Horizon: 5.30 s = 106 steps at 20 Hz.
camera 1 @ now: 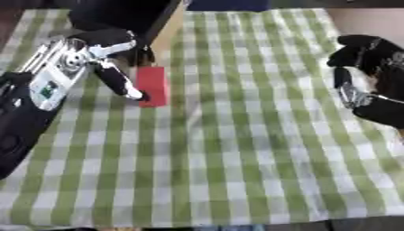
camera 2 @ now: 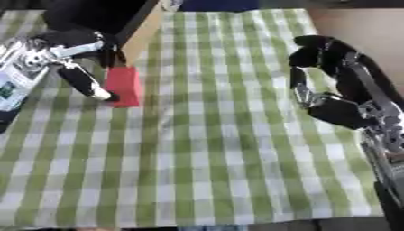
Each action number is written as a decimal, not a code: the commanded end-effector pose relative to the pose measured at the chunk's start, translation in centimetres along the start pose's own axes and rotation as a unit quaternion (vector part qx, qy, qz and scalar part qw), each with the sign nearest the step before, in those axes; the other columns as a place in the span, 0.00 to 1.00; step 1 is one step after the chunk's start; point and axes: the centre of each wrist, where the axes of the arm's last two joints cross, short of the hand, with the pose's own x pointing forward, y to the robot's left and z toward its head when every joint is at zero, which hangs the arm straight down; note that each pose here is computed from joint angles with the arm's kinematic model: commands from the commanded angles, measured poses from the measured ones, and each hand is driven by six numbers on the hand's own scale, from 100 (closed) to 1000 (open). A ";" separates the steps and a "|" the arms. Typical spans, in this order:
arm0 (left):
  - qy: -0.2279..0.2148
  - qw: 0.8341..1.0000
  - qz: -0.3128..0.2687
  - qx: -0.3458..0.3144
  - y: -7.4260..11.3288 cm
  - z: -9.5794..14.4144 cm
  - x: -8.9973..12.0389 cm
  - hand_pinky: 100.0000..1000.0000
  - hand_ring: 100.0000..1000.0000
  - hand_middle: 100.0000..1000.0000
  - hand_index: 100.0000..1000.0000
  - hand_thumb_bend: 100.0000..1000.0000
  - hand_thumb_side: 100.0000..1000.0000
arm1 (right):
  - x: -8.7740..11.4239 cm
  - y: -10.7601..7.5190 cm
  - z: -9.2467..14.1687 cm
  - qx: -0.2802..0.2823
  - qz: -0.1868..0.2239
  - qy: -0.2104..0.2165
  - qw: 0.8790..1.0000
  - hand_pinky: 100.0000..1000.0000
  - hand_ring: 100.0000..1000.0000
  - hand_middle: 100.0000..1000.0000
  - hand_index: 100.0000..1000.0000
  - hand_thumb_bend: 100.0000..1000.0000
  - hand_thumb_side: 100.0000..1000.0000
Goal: Pick up objects on the table and place them in the box.
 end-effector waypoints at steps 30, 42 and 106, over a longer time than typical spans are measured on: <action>0.013 0.999 -0.041 -0.020 0.3 -0.8 -0.1 0.72 0.60 0.60 0.76 0.61 0.22 | 0.6 -0.7 -0.2 0.001 0.011 -0.010 1.000 0.76 0.67 0.60 0.82 0.00 0.09; 0.021 0.999 -0.018 0.021 0.7 -0.4 -0.2 0.63 0.42 0.38 0.62 0.36 0.12 | 0.5 -0.7 -0.1 0.001 0.009 -0.009 1.000 0.76 0.67 0.60 0.82 0.00 0.10; 0.210 0.900 0.061 0.378 6.2 5.9 -8.1 0.70 0.62 0.60 0.75 0.67 0.34 | -0.1 0.1 0.3 0.012 -0.003 0.000 1.000 0.76 0.67 0.59 0.82 0.00 0.12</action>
